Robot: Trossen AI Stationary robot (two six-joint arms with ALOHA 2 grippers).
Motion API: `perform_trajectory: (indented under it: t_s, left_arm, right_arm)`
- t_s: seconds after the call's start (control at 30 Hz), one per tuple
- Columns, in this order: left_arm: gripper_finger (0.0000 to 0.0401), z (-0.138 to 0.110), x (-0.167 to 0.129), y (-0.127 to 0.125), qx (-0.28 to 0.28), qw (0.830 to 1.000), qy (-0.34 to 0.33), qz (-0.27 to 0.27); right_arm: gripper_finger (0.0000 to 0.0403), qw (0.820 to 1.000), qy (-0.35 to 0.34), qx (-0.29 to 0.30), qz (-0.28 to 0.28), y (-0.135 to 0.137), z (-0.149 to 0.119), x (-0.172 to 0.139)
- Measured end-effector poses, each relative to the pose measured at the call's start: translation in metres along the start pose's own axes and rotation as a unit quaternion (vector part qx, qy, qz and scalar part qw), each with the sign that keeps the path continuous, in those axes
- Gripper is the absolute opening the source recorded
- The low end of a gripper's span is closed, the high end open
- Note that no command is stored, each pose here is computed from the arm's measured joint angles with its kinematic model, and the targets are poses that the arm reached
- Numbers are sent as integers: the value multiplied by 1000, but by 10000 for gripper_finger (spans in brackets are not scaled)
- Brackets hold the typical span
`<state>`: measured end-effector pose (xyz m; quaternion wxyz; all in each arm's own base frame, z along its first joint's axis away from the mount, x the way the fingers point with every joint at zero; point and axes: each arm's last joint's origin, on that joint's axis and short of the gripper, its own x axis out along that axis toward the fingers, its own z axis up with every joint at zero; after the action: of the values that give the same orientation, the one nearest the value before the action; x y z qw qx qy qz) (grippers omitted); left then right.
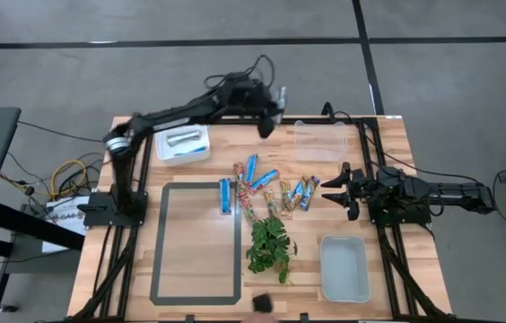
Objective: Pick and place Granola Bars by type
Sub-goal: Put the blue granola bar into the transparent bin
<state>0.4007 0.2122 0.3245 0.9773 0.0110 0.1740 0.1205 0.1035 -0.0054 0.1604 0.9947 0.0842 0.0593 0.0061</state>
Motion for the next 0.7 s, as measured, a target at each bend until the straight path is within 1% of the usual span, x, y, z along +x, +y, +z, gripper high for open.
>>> perform_trajectory:
  t_s: [0.1, 0.23, 0.4, 0.53, 0.6, 0.7]
  left_arm:
    - [45, 9, 25, 9, 36, 999, 12, -3]
    - [45, 12, 54, 14, 84, 996, 22, -22]
    - [45, 10, 81, 3, 136, 989, 11, -57]
    - [45, 1, 99, -8, 177, 981, 12, -72]
    - [45, -4, 106, -13, 191, 979, 11, -76]
    - [45, -10, 114, -18, 196, 978, 11, -74]
  right_arm:
    - [165, 1000, 0, 0, 0, 0, 0, 0]
    - [166, 1000, 1, 0, 0, 0, 0, 0]
    - [164, 1000, 1, 0, 0, 0, 0, 0]
    - [164, 1000, 1, 0, 0, 0, 0, 0]
    - [164, 1000, 1, 0, 0, 0, 0, 0]
    - [165, 1000, 1, 0, 0, 0, 0, 0]
